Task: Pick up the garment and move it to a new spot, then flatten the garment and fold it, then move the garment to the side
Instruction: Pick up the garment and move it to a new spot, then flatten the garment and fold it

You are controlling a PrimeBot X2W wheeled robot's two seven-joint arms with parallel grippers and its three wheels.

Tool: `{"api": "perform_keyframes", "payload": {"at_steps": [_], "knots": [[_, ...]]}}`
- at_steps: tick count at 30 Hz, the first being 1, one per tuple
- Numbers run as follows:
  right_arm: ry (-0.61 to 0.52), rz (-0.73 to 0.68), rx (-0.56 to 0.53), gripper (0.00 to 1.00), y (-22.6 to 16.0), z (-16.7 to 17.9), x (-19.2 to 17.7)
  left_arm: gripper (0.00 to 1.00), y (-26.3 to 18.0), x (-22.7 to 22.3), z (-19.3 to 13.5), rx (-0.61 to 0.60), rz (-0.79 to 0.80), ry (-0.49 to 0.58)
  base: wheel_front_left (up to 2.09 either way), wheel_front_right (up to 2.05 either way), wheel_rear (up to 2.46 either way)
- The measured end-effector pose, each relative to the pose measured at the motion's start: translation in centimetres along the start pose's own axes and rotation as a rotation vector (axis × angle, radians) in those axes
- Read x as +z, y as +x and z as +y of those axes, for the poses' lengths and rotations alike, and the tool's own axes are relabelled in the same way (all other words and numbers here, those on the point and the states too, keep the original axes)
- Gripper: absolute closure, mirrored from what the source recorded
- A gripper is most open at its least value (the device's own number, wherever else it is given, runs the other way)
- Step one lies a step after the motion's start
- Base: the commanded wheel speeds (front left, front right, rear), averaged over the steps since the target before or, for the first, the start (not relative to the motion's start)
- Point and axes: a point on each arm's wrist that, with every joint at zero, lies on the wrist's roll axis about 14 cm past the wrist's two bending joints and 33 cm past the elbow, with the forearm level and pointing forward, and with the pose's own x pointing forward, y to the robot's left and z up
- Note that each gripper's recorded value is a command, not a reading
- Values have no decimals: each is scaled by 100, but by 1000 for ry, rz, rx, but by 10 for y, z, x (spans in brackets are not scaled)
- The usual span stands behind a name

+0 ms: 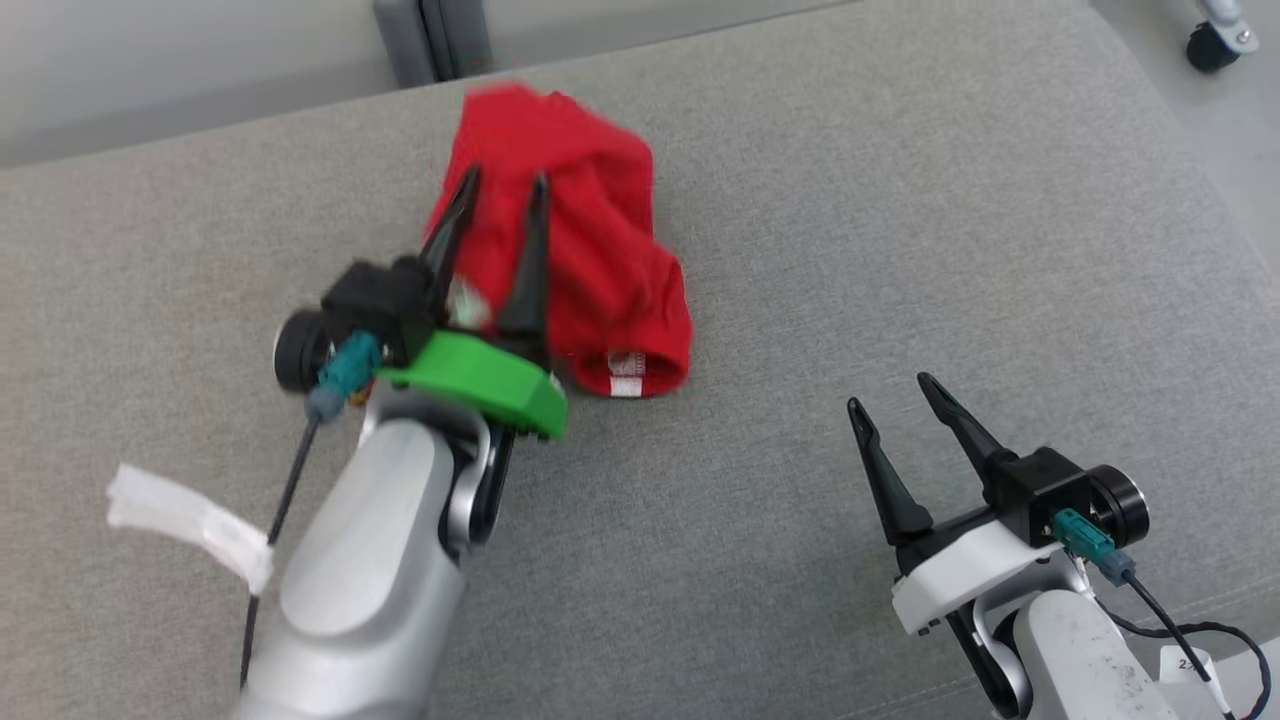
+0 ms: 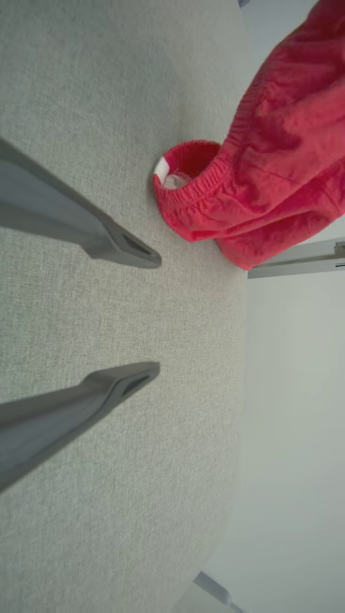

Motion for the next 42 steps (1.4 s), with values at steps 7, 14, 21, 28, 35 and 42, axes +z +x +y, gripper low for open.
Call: {"api": "perform_keyframes", "payload": {"at_steps": [7,14,21,28,35,42], "knots": [[6,-24,-7,0,-12,1,9,0,-56,-28,24,133,90,41,0,0,0],[16,-38,3,0,-25,8,13,0,-118,-33,48,267,123,80,0,0,0],[24,-40,17,0,-36,15,13,0,-170,-24,66,375,117,128,0,0,0],[29,-31,45,0,-38,25,9,0,-211,-26,81,492,132,130,0,0,0],[27,4,69,0,-31,32,-2,0,-215,-31,85,511,147,118,0,0,0],[11,-2,154,0,7,55,0,0,-198,-27,94,510,130,118,0,0,0]]}}
